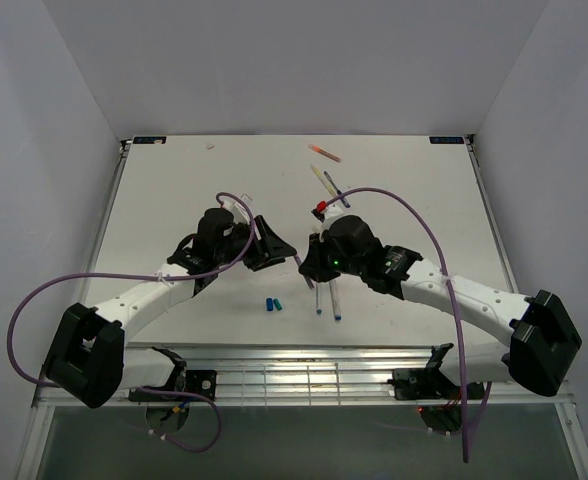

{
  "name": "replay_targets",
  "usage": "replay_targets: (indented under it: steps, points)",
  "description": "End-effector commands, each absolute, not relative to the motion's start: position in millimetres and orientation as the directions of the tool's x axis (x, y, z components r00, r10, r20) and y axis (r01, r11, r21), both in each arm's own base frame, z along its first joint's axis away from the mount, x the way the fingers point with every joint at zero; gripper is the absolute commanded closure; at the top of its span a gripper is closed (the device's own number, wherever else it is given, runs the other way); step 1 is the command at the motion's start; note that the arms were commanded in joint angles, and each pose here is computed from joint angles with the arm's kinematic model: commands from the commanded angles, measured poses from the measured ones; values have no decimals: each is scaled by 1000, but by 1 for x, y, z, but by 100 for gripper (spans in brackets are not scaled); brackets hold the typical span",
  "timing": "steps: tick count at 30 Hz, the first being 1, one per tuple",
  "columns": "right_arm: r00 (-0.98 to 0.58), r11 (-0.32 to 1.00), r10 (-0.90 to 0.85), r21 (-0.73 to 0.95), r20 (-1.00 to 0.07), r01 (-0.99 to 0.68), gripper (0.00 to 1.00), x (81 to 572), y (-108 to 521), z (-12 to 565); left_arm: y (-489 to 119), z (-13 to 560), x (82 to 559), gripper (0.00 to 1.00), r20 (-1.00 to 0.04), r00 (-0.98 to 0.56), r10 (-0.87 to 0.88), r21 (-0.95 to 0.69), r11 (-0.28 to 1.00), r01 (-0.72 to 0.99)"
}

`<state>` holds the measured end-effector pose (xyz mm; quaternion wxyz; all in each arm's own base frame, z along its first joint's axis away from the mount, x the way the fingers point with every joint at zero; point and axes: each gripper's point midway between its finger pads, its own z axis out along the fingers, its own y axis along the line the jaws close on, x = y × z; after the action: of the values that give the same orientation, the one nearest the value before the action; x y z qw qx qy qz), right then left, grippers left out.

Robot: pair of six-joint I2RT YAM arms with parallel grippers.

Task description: Open the pen caps

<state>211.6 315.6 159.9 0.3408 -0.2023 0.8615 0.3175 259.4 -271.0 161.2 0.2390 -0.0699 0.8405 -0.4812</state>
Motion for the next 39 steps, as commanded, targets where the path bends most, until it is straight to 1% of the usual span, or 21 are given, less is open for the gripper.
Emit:
replay_targets:
  steps: [1,8,13,17,21,25,27,28,31,32,36,39]
  points:
    - [-659,701,-91,422,-747,-575,92,215,321,174,-274,184,268,38,-362,-853,-377,-858,491,148]
    - [-655,661,-89,447,-751,-602,92,214,332,178,-276,177,269,44,-343,-862,-372,-861,491,131]
    - [-661,642,-90,464,-745,-610,92,212,338,177,-278,175,271,45,-337,-865,-371,-863,489,127]
    - [-665,632,-97,470,-741,-616,92,211,342,175,-280,176,274,49,-337,-865,-372,-865,484,129]
    - [-667,627,-98,475,-739,-618,92,210,343,174,-281,179,275,59,-338,-864,-373,-868,478,133]
    - [-672,629,-101,476,-734,-615,92,208,342,170,-281,180,275,66,-343,-863,-372,-866,480,138]
    - [-672,628,-100,477,-734,-615,92,208,343,170,-281,180,274,72,-341,-865,-369,-868,477,138]
    - [-672,627,-98,479,-734,-615,92,208,343,169,-281,181,274,81,-341,-865,-369,-868,477,138]
    - [-667,622,-101,477,-738,-621,91,209,345,170,-281,179,272,97,-334,-868,-366,-869,477,133]
    - [-667,623,-101,476,-738,-621,84,210,347,170,-280,180,272,100,-336,-868,-365,-868,478,134]
    - [-664,617,-112,473,-739,-629,77,214,354,171,-279,180,269,100,-328,-869,-371,-870,478,125]
    - [-676,613,-126,479,-726,-629,74,214,358,165,-279,183,269,100,-328,-868,-373,-871,475,126]
